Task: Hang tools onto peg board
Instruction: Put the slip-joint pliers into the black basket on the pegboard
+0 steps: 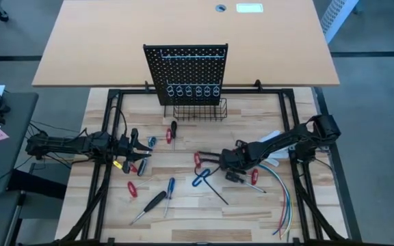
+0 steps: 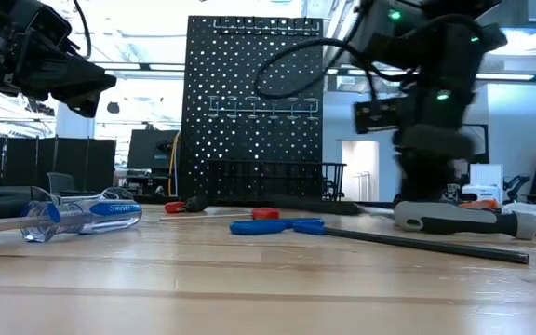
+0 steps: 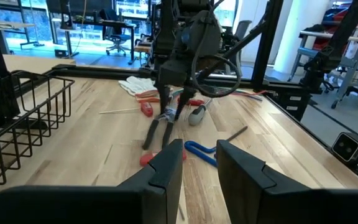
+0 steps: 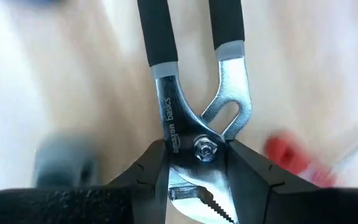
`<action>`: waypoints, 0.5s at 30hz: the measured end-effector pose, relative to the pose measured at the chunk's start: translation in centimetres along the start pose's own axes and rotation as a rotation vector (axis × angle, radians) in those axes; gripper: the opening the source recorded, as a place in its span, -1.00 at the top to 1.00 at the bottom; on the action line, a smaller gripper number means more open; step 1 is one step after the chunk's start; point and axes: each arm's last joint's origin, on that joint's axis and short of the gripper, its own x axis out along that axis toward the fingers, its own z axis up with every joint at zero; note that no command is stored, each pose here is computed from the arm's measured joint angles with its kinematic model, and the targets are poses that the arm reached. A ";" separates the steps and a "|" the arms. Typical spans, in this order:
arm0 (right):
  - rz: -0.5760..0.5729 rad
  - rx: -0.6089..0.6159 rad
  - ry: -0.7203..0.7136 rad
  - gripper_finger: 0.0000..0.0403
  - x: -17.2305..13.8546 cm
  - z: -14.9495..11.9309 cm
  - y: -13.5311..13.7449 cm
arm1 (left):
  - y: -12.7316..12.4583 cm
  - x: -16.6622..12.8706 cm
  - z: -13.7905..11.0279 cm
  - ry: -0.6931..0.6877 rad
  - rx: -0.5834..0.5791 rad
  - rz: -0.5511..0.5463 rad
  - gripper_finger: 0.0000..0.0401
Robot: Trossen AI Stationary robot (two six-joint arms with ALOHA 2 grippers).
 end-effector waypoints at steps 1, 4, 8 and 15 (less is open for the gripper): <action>-0.011 0.008 -0.028 0.38 0.0 0.4 -0.1 | 0.0 0.0 0.0 -0.001 0.000 0.000 0.53; -0.024 0.025 -0.087 0.38 -0.2 1.4 -0.4 | 0.0 0.0 0.0 -0.001 0.003 0.000 0.53; -0.016 0.018 -0.123 0.38 -0.5 2.8 -1.1 | 0.0 0.0 0.0 -0.001 0.003 0.000 0.54; -0.091 -0.022 -0.248 0.38 -2.8 7.4 -3.0 | 0.0 0.0 0.0 -0.001 0.003 0.000 0.53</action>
